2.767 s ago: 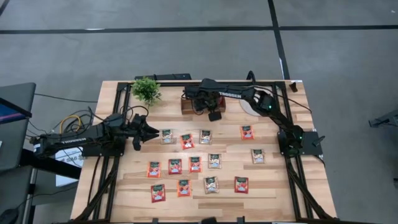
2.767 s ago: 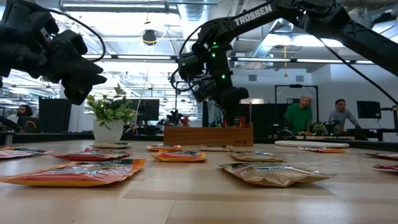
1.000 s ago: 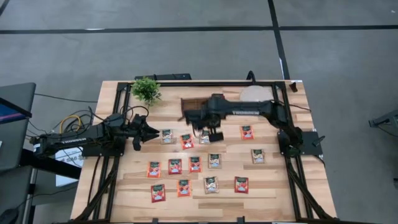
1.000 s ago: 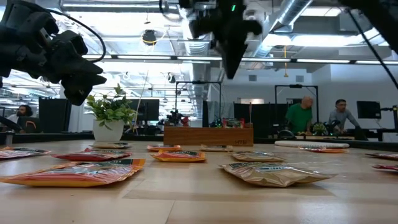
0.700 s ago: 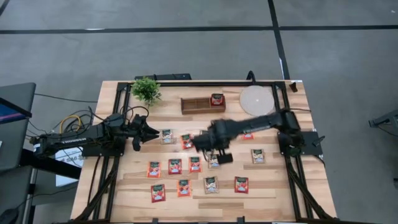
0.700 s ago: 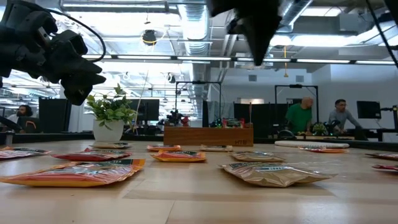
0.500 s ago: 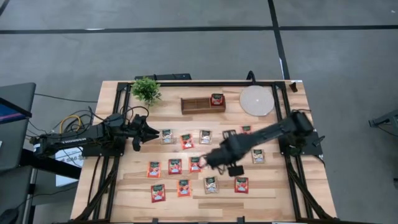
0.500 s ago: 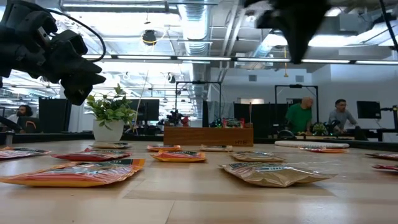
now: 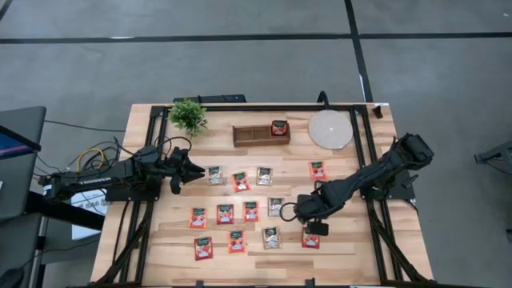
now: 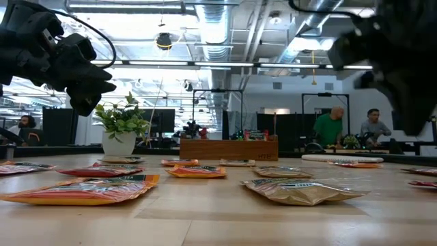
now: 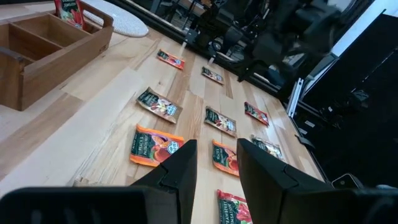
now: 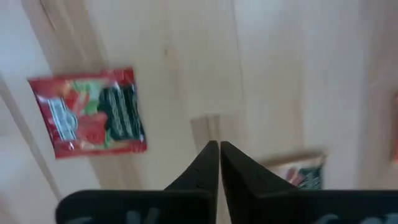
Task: Pick & Place Tea
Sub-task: Put the red tea bag into the right section of the wooden organizer
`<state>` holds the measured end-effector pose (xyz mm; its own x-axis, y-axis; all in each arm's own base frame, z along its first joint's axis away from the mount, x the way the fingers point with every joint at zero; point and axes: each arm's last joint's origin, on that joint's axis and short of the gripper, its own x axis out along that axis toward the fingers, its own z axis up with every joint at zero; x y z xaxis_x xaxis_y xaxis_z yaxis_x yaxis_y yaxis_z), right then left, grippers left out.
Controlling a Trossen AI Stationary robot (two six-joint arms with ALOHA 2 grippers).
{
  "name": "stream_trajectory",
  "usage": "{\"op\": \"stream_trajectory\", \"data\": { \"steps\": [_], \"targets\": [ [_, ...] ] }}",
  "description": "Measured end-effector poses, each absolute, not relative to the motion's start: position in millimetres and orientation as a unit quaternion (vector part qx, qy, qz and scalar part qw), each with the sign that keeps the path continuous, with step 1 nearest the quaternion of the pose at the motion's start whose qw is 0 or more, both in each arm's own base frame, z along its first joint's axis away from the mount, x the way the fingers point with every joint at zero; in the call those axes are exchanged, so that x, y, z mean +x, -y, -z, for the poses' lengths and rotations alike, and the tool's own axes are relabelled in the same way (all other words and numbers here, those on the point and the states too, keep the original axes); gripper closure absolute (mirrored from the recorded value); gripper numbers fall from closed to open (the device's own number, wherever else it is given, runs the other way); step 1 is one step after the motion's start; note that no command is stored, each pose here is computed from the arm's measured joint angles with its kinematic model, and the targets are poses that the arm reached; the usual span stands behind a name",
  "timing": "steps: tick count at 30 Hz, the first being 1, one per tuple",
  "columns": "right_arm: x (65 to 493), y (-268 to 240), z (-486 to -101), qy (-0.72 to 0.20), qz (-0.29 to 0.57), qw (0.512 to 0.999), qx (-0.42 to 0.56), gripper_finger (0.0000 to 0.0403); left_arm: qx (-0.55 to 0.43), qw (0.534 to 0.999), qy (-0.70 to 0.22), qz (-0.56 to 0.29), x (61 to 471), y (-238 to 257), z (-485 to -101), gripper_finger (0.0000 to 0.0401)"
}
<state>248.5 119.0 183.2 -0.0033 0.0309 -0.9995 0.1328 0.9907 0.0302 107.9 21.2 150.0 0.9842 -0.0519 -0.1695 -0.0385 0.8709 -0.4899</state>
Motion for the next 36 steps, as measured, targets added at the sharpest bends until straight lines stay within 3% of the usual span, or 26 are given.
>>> {"op": "stream_trajectory", "data": {
  "steps": [4, 12, 36],
  "targets": [
    [245.8, -118.6, -177.4, -0.716, 0.029, 0.694, 0.067, 0.0355, -0.255, 0.963, -0.089, 0.001, 107.9, -21.4, -149.9, 0.0296],
    [251.4, -128.9, -177.9, -0.688, -0.004, 0.721, 0.08, 0.0295, -0.255, 0.963, -0.088, -0.005, 107.9, -21.7, -149.9, 0.0296],
    [248.6, -146.0, -178.4, -0.673, -0.007, 0.733, 0.102, 0.0289, -0.255, 0.963, -0.088, -0.005, 107.9, -21.8, -149.9, 0.0296]
  ]
}}
